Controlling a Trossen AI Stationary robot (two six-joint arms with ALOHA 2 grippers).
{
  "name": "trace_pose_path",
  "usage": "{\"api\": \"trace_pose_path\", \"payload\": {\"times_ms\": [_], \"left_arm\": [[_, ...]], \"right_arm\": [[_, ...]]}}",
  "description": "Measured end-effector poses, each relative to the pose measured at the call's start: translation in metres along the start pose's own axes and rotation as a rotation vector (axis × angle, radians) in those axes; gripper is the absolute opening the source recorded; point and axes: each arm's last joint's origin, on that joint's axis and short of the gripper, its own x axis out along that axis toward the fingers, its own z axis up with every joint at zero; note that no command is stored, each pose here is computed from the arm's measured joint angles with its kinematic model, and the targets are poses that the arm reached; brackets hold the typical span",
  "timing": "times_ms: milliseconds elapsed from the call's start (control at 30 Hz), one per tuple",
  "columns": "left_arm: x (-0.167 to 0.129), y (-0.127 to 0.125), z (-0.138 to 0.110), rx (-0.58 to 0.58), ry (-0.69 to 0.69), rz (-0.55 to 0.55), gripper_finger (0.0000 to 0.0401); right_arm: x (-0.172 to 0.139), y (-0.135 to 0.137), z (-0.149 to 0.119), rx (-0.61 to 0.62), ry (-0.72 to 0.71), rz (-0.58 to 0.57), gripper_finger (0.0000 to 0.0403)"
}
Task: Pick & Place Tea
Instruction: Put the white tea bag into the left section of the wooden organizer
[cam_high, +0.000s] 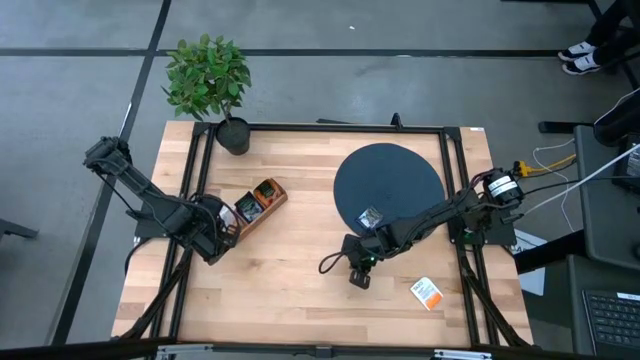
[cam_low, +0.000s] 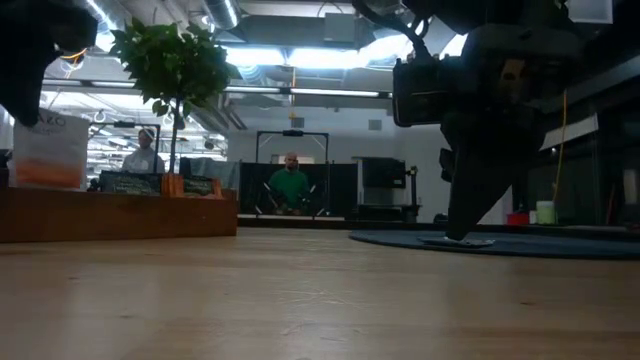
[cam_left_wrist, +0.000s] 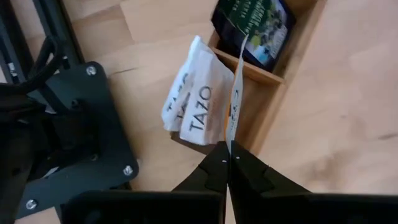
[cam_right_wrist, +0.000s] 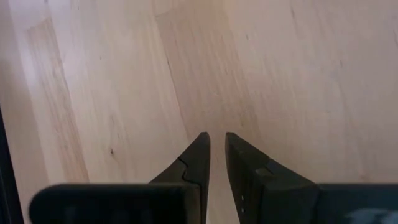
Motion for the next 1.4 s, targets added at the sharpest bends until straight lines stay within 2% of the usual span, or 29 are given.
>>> {"api": "trace_pose_path", "payload": {"times_ms": [133,400,533,867,1167,1400], "left_arm": [[0.009,0.004,-0.002,-0.011,-0.023,0.023,0.0002],[0.031,0.001,-0.010,-0.038,-0.011,-0.046,0.0002],[0.034,0.001,-0.011,-0.036,-0.013,-0.043,0.0002],[0.034,0.003,-0.012,0.003,0.042,-0.016,0.0006],[0.032,0.002,-0.012,0.002,0.044,-0.018,0.0065],[0.002,-0.006,-0.001,0.007,-0.059,-0.083,0.0078]], "right_arm": [[0.000,0.000,0.000,0.002,0.000,0.000,0.0054],[0.000,-0.002,0.002,0.016,-0.003,-0.003,0.0054],[0.000,-0.003,0.003,0.020,-0.004,-0.004,0.0054],[0.000,-0.003,0.003,0.021,-0.004,-0.004,0.0054],[0.000,-0.003,0.002,0.021,0.012,0.016,0.0054],[0.000,-0.002,0.001,0.017,0.040,0.051,0.0054]]}}
